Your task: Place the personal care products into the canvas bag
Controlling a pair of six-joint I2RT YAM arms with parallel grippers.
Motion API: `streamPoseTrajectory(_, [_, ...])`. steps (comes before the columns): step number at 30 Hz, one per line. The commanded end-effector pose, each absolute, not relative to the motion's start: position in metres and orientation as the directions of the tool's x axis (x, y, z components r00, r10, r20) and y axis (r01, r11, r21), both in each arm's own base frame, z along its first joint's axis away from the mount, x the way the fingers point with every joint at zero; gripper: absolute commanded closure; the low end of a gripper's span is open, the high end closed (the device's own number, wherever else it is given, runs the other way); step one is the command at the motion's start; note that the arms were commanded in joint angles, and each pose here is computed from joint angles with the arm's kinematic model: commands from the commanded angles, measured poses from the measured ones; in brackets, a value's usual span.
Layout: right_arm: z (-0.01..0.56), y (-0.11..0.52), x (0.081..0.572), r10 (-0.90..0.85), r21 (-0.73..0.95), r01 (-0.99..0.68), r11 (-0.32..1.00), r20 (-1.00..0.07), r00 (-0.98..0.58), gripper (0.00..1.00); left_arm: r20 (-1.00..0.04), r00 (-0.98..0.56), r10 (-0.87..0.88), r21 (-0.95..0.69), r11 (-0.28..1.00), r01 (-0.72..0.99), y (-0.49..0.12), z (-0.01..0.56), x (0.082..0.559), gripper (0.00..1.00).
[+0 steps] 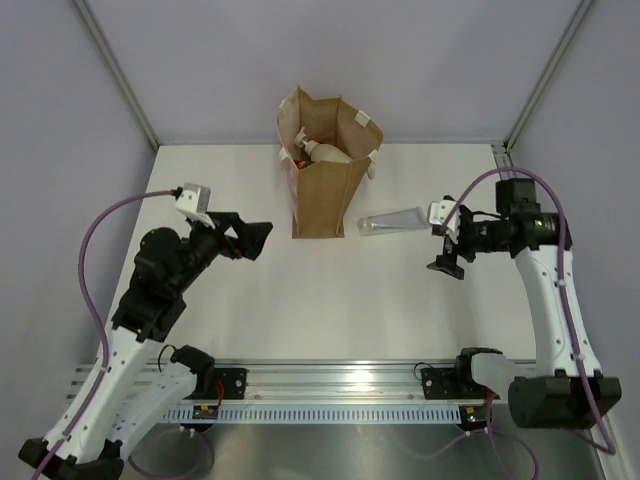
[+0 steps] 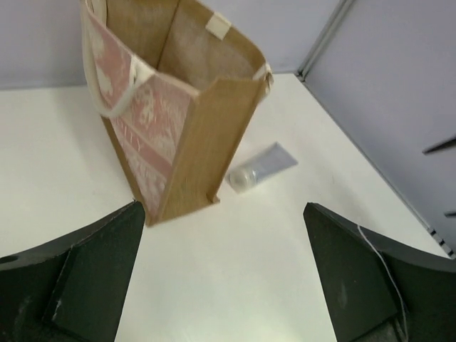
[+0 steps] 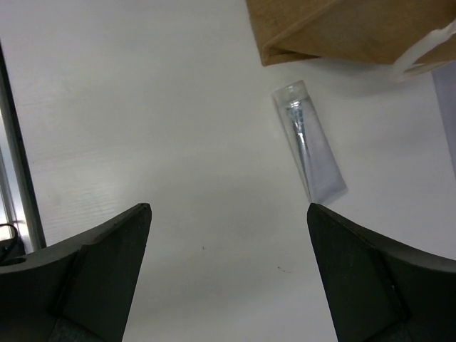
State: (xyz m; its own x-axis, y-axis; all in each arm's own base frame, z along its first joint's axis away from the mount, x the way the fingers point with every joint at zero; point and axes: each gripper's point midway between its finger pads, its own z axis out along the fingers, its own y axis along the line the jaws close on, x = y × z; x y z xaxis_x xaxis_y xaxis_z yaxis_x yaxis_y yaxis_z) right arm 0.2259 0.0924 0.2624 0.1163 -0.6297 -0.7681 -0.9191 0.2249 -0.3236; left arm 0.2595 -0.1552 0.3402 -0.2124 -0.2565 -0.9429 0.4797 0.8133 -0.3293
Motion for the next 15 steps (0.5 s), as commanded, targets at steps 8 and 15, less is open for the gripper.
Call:
streamPoseTrajectory(8, [0.168,0.107,0.363,-0.808,-0.374,-0.913,0.164,-0.582,0.093,0.01,-0.901,-0.360,-0.241,-0.404,0.769,0.495,-0.141,0.237,0.184,0.01])
streamPoseTrajectory(15, [0.112,0.122,0.421,-0.882,-0.365,-0.922,0.129,-0.467,0.061,0.00,-0.909,-0.345,-0.235,-0.389,0.776,0.497,-0.136,0.237,0.177,0.01])
